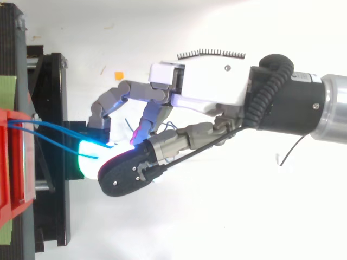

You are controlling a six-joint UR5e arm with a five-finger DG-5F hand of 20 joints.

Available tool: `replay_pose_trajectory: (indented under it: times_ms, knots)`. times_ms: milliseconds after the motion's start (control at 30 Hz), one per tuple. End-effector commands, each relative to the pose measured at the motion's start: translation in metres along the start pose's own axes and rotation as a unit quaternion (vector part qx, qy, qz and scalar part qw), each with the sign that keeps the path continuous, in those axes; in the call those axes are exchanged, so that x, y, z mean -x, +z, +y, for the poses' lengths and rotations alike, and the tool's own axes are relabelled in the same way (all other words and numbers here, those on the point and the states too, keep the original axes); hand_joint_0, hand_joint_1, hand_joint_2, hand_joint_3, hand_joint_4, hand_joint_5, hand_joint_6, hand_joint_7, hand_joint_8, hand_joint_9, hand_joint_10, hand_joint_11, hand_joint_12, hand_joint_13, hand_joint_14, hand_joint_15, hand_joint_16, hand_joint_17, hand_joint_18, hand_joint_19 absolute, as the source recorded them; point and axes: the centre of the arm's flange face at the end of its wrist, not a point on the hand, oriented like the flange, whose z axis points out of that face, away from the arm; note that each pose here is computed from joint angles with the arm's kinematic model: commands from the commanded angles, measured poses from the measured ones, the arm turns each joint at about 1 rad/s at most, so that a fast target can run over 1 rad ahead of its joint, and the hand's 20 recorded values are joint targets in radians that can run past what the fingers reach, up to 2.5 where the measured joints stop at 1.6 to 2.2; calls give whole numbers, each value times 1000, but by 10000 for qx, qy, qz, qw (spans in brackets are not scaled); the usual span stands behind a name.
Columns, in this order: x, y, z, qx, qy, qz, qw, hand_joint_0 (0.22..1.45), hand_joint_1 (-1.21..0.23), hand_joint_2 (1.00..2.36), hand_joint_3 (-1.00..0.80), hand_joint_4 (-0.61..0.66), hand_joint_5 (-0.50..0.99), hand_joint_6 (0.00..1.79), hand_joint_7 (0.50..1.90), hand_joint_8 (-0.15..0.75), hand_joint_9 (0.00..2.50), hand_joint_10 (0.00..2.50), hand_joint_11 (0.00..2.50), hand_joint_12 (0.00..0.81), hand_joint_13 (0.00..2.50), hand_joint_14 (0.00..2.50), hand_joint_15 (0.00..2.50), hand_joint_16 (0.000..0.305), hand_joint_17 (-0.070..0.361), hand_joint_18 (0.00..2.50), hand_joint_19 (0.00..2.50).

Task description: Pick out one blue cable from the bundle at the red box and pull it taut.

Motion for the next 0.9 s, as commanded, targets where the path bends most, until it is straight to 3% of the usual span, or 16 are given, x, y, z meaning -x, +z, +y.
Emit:
replay_pose_trajectory:
  times_ms: [0, 33, 100, 300, 400, 667, 867]
  knots:
    - [3, -3, -3, -143, -10, 54, 9999, 554, -511, 1000, -500, 110, -172, 787, 864, 289, 1315, 31, 1143, 403, 1133, 25, 695, 54, 123, 828, 710]
    - [4, -7, -7, -303, -43, 167, 9994, 555, -511, 1000, -500, 107, -172, 787, 865, 289, 1315, 31, 1143, 403, 1132, 28, 696, 55, 123, 829, 702]
    - [4, -10, -9, -435, -83, 262, 9987, 564, -505, 1000, -500, 108, -173, 788, 870, 286, 1319, 31, 1152, 401, 1134, 27, 700, 54, 123, 828, 713]
    - [9, -15, -13, -634, -127, 320, 9974, 580, -498, 1000, -500, 110, -175, 799, 851, 287, 1320, 31, 1152, 401, 1133, 28, 703, 54, 122, 825, 716]
    - [11, -15, -12, -652, -126, 308, 9973, 583, -495, 1000, -500, 110, -176, 802, 854, 284, 1319, 32, 1149, 402, 1137, 27, 699, 55, 123, 826, 708]
    - [21, -24, 10, -551, -262, 251, 9978, 574, -485, 1000, -500, 122, -178, 807, 848, 289, 1314, 31, 1155, 405, 1138, 28, 700, 56, 125, 824, 715]
    - [25, -32, 22, -602, -364, 256, 9972, 533, -500, 1000, -500, 146, -190, 810, 825, 299, 1282, 31, 1179, 410, 1142, 28, 714, 60, 135, 841, 735]
